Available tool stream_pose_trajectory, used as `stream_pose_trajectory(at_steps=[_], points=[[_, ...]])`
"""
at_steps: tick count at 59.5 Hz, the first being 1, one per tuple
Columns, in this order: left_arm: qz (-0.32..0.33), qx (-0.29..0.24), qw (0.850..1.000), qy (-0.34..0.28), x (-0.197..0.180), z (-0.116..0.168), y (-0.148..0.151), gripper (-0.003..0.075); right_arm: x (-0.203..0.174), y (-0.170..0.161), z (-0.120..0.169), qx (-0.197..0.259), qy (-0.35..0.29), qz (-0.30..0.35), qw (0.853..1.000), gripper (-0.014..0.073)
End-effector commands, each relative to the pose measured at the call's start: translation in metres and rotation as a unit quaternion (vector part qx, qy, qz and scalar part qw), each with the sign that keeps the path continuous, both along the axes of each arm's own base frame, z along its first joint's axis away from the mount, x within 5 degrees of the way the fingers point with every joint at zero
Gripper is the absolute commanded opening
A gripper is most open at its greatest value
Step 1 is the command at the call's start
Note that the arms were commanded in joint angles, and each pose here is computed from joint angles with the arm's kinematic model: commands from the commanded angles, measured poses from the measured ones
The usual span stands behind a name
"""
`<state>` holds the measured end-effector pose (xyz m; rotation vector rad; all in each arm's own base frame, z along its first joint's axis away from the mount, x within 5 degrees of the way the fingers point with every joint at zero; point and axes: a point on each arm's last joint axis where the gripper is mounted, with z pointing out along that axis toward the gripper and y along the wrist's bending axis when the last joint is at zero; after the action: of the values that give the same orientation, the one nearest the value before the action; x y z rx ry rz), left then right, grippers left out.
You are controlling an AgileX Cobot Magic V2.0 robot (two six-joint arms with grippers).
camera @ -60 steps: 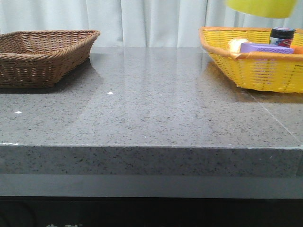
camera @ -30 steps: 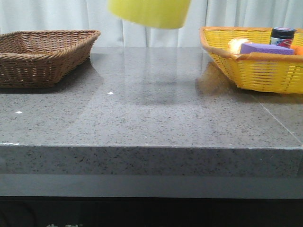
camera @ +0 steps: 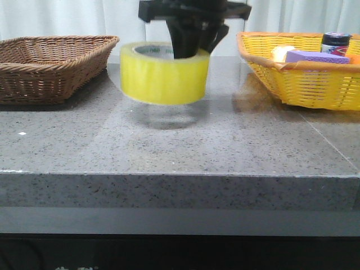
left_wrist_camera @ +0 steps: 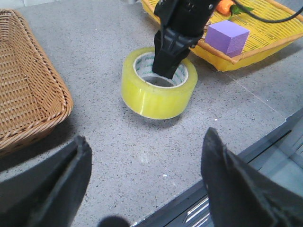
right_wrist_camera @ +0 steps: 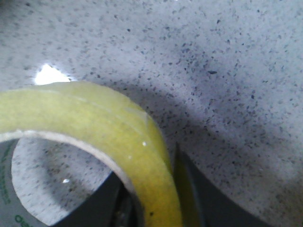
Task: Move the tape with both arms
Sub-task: 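Lift the tape roll with the right gripper and lower it onto the table center, then open the right gripper, release the tape roll, and withdraw upward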
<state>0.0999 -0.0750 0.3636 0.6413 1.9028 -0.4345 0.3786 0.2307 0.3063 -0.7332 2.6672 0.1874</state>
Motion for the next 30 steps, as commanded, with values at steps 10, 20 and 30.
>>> stream_pose_trajectory(at_steps=[10, 20, 30], points=[[-0.003, -0.033, 0.999, -0.038, 0.001, 0.016, -0.002, 0.0489, 0.004, 0.002, 0.015, 0.020, -0.040, 0.001, 0.999, 0.0181], [-0.003, -0.033, 0.999, -0.038, 0.001, 0.016, -0.002, 0.0489, 0.006, 0.002, 0.012, 0.016, -0.039, 0.001, 0.999, 0.0344], [-0.003, -0.033, 0.999, -0.038, 0.001, 0.016, -0.002, 0.0489, 0.001, 0.000, 0.022, 0.022, -0.049, 0.001, 0.999, 0.0439]])
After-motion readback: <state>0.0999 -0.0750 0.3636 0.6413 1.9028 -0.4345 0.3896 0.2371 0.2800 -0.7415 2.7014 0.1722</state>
